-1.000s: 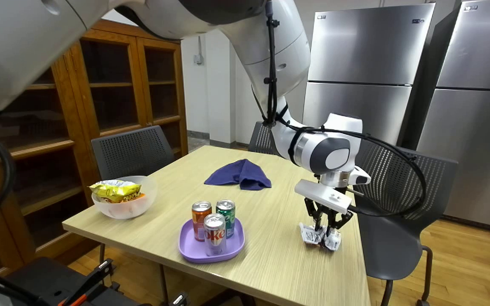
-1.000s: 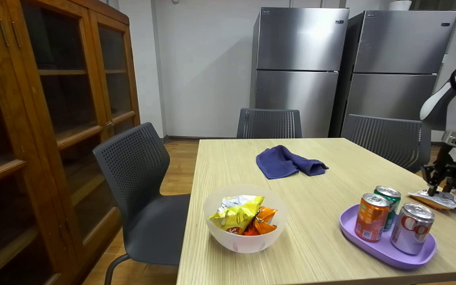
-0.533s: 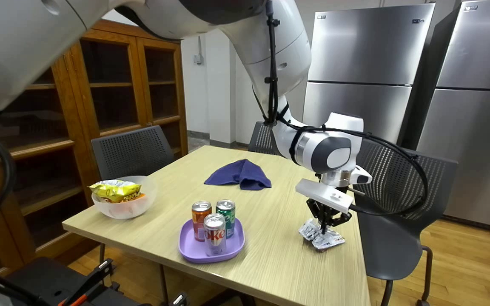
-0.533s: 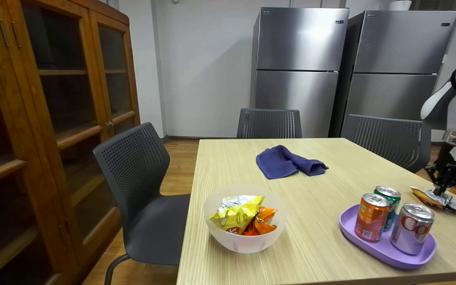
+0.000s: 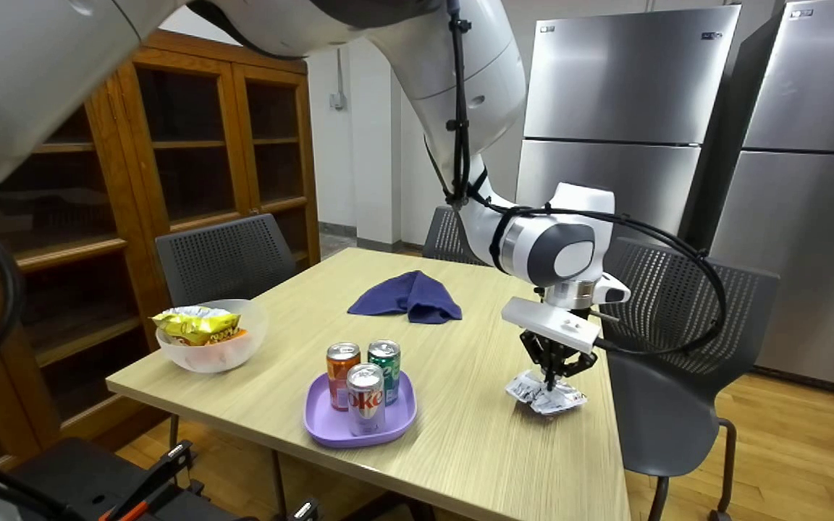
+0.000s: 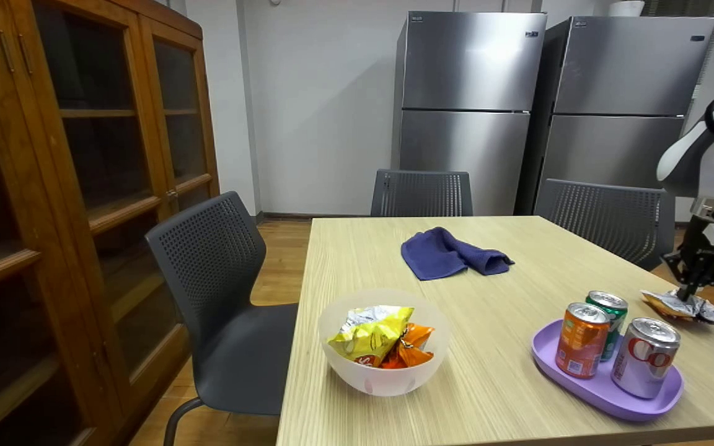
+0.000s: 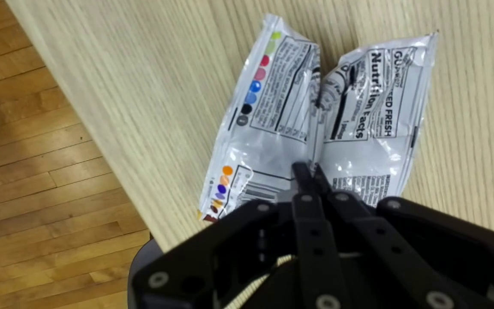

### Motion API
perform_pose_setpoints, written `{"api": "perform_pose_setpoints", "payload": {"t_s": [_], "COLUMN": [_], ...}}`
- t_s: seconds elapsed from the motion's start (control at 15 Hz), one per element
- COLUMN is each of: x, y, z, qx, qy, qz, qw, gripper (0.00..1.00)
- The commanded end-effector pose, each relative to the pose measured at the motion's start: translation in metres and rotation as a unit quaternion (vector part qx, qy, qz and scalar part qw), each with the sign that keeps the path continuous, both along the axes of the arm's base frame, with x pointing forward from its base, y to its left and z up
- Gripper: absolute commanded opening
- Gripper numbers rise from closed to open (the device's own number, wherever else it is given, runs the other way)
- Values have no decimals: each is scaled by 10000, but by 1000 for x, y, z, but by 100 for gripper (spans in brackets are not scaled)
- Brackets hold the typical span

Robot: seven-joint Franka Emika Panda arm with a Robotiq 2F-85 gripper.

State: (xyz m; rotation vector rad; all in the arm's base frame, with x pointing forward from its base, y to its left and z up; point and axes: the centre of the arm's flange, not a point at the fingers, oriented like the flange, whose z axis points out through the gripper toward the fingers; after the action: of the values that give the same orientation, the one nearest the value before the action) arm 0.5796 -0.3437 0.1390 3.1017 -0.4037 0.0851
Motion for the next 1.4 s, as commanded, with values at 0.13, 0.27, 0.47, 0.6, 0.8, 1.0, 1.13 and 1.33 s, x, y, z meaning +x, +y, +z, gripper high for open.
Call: {"api": "perform_pose_setpoints", "payload": {"t_s": [0.13, 0.27, 0.47, 0.6, 0.8, 1.0, 1.13, 1.33], "x": [-18, -22, -26, -28, -30, -31, -32, -35], "y": [25, 36, 57, 75, 107, 141, 164, 200], "z": [49, 62, 81, 93, 106, 118, 124, 134], "qx": [-215, -286, -406, -490, -589, -655, -687, -734], "qy": [-143, -215, -344, -433, -545, -654, -714, -814], "qz": [330, 416, 580, 730, 1007, 1315, 1528, 1892], "qw": [9991, 9985, 9969, 9952, 9917, 9870, 9833, 9758], "gripper": [0, 0, 0, 0, 0, 0, 0, 0]}}
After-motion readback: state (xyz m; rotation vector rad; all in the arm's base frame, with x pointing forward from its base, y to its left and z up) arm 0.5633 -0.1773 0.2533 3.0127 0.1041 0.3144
